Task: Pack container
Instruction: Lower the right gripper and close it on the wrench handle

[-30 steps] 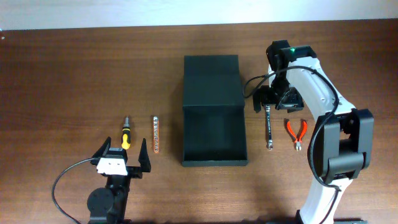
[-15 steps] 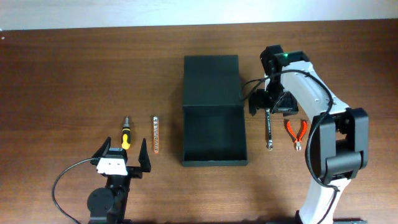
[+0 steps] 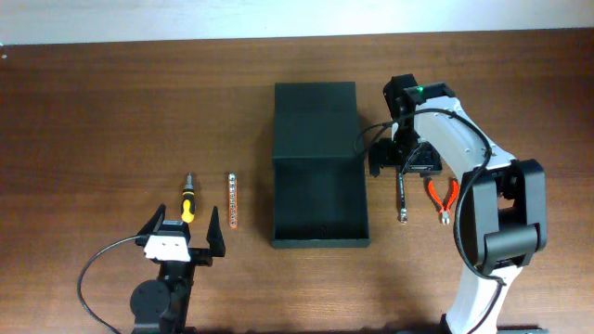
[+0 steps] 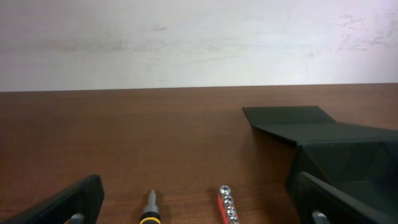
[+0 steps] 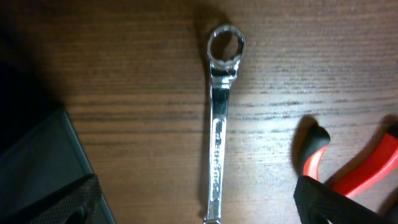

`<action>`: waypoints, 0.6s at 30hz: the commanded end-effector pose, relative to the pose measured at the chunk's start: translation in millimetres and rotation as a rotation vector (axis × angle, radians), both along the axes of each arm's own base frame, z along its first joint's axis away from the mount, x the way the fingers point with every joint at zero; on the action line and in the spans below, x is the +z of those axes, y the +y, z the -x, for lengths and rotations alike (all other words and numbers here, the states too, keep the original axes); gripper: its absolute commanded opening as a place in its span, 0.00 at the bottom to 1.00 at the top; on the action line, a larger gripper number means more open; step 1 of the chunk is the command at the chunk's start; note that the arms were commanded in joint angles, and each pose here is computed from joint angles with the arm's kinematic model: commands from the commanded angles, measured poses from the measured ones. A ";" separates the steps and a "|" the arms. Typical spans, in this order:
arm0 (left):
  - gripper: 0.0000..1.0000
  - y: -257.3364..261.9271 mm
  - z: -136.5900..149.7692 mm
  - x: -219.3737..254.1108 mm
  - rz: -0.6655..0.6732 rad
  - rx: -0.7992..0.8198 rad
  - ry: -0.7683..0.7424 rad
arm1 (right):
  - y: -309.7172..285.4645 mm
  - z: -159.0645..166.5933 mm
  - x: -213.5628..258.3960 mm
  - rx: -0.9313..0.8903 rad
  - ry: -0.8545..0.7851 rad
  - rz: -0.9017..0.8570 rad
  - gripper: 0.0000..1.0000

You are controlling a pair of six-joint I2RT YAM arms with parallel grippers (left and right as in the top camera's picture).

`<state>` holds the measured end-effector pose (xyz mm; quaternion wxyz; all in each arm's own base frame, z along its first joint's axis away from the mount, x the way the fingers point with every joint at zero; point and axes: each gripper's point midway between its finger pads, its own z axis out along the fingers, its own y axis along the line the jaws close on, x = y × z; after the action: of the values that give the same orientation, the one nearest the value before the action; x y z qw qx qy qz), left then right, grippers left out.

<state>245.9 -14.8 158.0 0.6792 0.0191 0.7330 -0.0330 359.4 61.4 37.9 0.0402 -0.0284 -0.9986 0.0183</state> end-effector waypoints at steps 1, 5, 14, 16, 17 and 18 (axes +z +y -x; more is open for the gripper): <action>0.99 1.5 0.3 -1.2 -0.016 0.005 0.000 | -2.2 0.6 -7.3 0.016 0.007 0.020 0.99; 0.99 1.5 0.3 -1.2 -0.016 0.005 0.000 | -8.4 1.6 -9.2 0.017 0.010 0.039 0.99; 0.99 1.5 0.3 -1.2 -0.016 0.005 0.000 | -24.6 23.1 -2.6 -0.014 0.031 0.049 0.99; 0.99 1.4 0.3 -1.2 -0.016 0.005 0.000 | -24.7 27.1 2.9 -0.014 0.011 0.045 0.99; 0.99 1.5 0.3 -1.2 -0.016 0.005 0.000 | -24.1 29.0 4.3 -0.013 0.000 0.040 0.99; 0.99 1.5 0.3 -1.2 -0.016 0.005 0.000 | -24.1 30.7 4.6 -0.012 -0.008 0.039 0.99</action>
<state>245.9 -14.8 158.1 0.6793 0.0191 0.7328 -0.0330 328.3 40.6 21.2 0.0733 -0.0383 -0.9959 0.0366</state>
